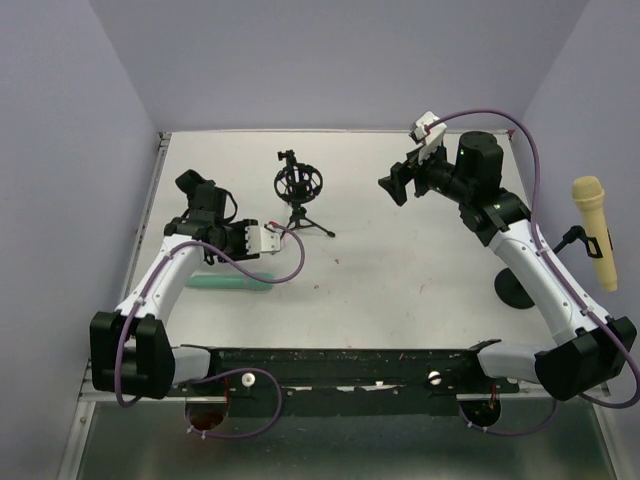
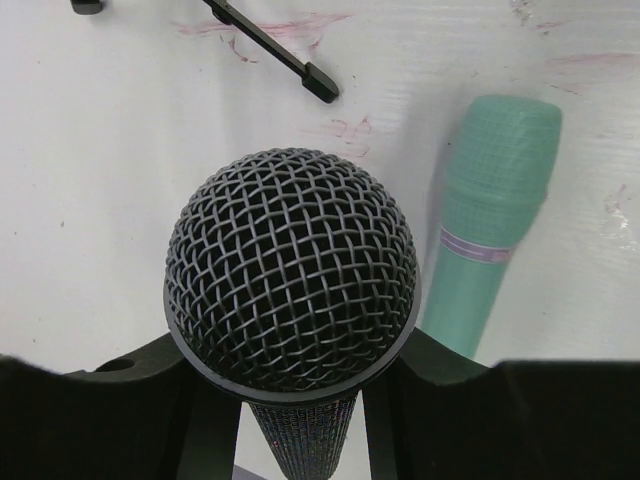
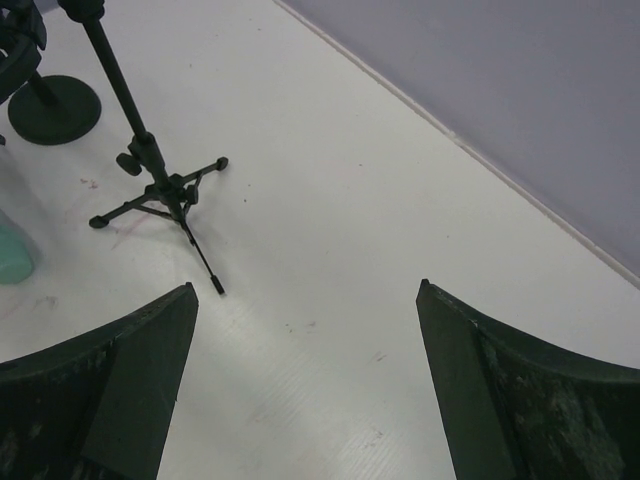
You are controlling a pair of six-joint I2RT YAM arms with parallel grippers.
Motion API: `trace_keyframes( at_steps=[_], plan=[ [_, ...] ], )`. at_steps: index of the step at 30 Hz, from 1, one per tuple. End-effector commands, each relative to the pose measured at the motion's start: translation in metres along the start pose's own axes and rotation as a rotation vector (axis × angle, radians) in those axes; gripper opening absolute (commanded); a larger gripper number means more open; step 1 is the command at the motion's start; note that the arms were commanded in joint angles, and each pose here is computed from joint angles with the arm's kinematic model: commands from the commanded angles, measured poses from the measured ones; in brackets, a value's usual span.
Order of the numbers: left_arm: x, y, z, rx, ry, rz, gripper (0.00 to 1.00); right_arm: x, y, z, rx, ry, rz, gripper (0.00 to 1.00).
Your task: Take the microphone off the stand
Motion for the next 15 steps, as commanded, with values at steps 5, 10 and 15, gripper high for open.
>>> trace_keyframes(
  at_steps=[5,10,15],
  plan=[
    [0.01,-0.04,0.032,0.027,0.013,0.092,0.09,-0.007,0.015,-0.009,0.042,0.047,-0.024,0.97],
    [0.014,-0.049,0.013,0.119,0.041,0.093,0.18,0.0,0.019,-0.006,0.036,0.045,-0.013,0.96],
    [0.027,-0.054,-0.01,0.22,0.087,0.144,0.25,0.004,0.015,-0.003,0.008,0.039,-0.011,0.97]
  ],
)
Point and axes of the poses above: each gripper's point midway between its finger pads, its own y axis back along the fingers, its own z axis along the line the jaws close on, x = y × z, the point moved 1 cm from there along y, back along the fingers, and after that the axes turned 1 degree about y, right-handed, at the moved point
